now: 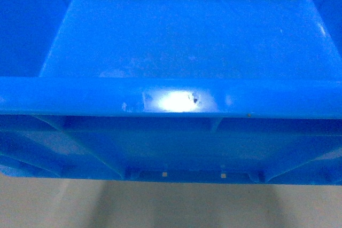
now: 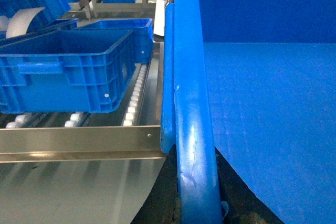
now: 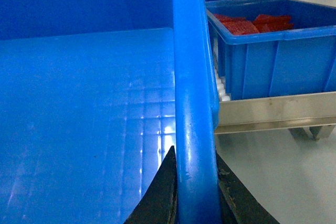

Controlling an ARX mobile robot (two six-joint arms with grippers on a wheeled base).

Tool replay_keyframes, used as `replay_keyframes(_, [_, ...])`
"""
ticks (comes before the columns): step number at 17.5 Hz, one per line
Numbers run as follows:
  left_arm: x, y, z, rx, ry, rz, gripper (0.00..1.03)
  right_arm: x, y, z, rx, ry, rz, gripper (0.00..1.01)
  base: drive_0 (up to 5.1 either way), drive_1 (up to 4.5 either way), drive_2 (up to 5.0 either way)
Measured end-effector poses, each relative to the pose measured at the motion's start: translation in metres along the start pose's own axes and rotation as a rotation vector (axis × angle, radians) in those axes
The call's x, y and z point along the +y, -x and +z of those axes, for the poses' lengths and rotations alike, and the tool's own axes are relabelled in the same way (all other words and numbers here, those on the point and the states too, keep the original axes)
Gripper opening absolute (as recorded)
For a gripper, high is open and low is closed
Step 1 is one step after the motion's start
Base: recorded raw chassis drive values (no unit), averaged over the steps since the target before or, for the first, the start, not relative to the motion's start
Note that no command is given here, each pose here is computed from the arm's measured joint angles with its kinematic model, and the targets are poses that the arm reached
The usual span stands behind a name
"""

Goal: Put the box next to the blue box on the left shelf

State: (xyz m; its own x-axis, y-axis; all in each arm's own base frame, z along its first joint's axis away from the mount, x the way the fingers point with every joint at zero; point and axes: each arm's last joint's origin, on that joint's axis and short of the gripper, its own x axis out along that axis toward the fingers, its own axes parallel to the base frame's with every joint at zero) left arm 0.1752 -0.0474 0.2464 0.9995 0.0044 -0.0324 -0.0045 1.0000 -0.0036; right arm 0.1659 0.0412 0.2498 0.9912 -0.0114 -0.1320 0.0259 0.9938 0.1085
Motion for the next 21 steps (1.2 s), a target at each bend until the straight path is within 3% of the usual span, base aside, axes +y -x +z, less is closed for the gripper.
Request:
replay_keyframes(14, [-0.0001, 0.0, -0.0001, 0.001, 0.0, 0.0, 0.08, 0.0, 0.0001, 0.0003, -0.002, 0.0, 0.001, 0.1, 0.1, 4.28, -4.0])
replay_keyframes(21, [-0.0003, -0.0006, -0.001, 0.007, -0.002, 0.0, 0.08, 0.0003, -0.001, -0.0006, 0.004, 0.002, 0.002, 0.1, 0.0, 0.0, 0.0])
